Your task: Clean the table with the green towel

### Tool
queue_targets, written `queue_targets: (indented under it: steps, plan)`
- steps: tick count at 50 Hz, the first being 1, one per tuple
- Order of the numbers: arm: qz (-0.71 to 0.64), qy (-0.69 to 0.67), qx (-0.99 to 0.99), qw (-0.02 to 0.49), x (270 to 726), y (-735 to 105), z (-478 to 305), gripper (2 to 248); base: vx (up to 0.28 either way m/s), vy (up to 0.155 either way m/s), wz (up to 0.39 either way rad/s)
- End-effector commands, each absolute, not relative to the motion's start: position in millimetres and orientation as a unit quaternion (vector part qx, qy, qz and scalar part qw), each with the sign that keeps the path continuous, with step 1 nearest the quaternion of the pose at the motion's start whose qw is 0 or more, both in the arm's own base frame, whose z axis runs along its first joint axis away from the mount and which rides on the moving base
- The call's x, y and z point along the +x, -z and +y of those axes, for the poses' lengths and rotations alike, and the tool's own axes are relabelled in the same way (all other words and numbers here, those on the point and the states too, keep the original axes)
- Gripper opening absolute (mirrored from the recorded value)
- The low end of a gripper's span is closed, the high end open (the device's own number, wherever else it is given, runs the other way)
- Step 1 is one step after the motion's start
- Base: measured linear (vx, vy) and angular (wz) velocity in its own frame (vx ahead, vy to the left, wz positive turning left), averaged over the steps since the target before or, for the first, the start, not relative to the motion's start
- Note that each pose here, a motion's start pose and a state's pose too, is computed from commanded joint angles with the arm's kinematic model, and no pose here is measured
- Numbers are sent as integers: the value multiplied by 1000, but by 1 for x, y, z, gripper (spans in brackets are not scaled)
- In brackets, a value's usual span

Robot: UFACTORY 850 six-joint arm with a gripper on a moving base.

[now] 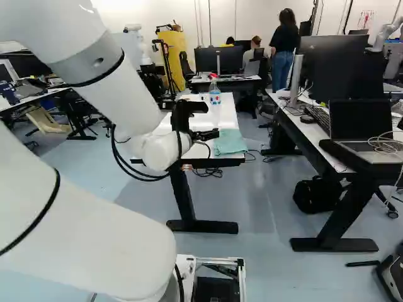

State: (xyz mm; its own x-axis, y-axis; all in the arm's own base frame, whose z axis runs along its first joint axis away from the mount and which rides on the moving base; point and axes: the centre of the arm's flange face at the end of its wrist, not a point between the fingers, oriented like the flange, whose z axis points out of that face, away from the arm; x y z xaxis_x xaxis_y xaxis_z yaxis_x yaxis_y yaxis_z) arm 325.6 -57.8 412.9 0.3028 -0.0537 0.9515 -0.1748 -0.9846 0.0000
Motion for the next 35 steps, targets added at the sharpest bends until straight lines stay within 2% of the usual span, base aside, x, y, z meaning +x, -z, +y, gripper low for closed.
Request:
queue_targets:
  steps: [35]
  plan:
    - [-117,-514,847,71,364,-432,-103,247,0,0,0]
